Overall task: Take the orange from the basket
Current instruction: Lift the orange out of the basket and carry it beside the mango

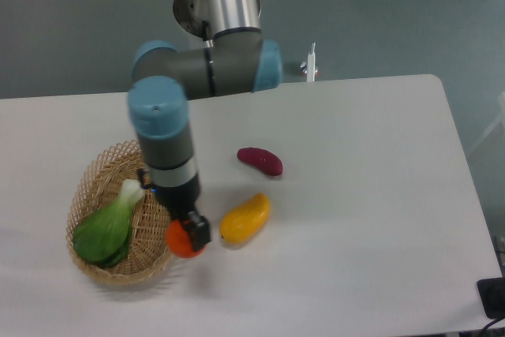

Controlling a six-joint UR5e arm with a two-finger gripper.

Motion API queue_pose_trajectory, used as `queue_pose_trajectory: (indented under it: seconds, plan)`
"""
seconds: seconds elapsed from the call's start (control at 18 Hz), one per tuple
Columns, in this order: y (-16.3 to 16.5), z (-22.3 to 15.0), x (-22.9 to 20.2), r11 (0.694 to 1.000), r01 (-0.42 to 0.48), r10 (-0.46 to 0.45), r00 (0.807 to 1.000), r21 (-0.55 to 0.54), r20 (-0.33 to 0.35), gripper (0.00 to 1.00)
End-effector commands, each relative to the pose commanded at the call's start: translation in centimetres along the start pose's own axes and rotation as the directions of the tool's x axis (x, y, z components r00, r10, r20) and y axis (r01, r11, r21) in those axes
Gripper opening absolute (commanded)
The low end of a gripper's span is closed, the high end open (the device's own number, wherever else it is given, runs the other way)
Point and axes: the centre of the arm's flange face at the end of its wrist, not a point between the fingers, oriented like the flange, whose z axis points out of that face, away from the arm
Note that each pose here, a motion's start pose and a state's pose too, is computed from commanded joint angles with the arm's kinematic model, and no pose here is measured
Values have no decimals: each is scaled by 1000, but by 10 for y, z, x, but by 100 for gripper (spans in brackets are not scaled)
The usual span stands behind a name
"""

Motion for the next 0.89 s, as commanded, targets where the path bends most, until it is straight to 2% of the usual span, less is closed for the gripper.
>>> queue_pose_trajectory:
  seconds: [0.28, 0.5, 0.89]
  plan:
    - [51, -5, -36, 995, 95, -95, 995, -18, 23, 57]
    - [88, -1, -54, 987, 156, -156, 988, -49, 10, 57]
    - [100, -3, -63, 982, 175, -176, 984, -75, -4, 57]
